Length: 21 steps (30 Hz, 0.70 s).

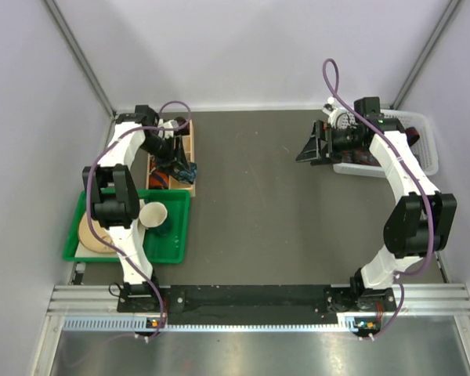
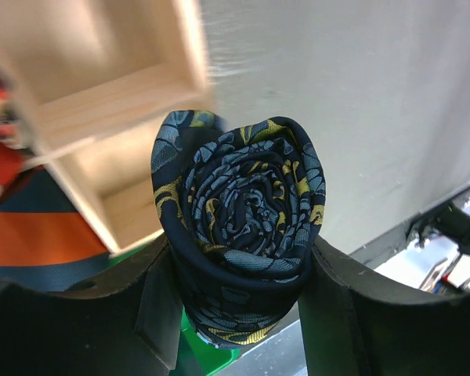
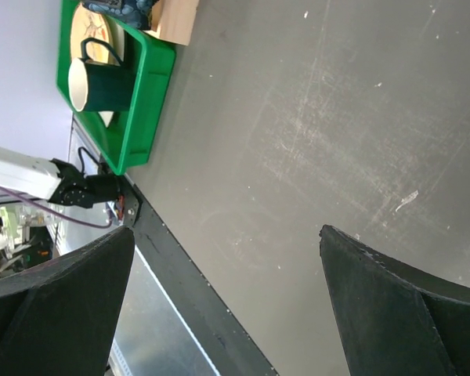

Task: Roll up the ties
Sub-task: Place the tie in the storage box.

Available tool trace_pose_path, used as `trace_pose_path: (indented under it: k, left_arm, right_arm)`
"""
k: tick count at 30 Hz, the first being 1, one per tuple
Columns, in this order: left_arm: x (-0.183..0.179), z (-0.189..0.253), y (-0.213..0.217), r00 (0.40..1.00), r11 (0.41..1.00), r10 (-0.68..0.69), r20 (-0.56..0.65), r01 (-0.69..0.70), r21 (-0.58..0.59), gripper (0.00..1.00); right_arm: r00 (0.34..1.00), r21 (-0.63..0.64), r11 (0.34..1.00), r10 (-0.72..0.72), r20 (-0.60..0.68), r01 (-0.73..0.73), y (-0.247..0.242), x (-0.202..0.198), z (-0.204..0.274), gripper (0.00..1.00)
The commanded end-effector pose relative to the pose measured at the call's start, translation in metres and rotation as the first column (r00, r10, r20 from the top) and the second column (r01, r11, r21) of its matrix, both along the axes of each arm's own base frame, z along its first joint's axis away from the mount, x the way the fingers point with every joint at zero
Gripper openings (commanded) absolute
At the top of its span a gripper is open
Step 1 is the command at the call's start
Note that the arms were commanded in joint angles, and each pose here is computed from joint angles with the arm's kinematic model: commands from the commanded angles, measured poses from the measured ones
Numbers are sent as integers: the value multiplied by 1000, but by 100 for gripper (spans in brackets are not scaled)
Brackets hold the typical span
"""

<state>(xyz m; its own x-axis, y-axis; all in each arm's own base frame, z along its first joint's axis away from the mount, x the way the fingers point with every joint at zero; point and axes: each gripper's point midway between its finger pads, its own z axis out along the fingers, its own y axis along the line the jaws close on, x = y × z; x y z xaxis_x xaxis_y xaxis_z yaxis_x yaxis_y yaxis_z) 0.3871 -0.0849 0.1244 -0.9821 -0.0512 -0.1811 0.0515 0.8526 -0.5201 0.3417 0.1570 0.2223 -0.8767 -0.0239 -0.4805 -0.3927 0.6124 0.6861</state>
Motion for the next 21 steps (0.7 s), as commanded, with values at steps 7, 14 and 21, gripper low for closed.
trace_pose_path:
  k: [7, 14, 21]
  left_arm:
    - [8, -31, 30, 992, 981, 116, -58, -105, 163, 0]
    - [5, -45, 47, 980, 952, 184, -80, -157, 262, 0]
    - [6, -52, 43, 969, 927, 231, -87, -192, 321, 0]
  right_arm:
    - [1000, -41, 999, 0, 9, 0, -5, 3, -10, 99]
    - [1000, -48, 999, -1, 2, 1, -5, 5, -13, 99]
    - [1000, -55, 998, -3, -11, 3, -6, 8, -18, 99]
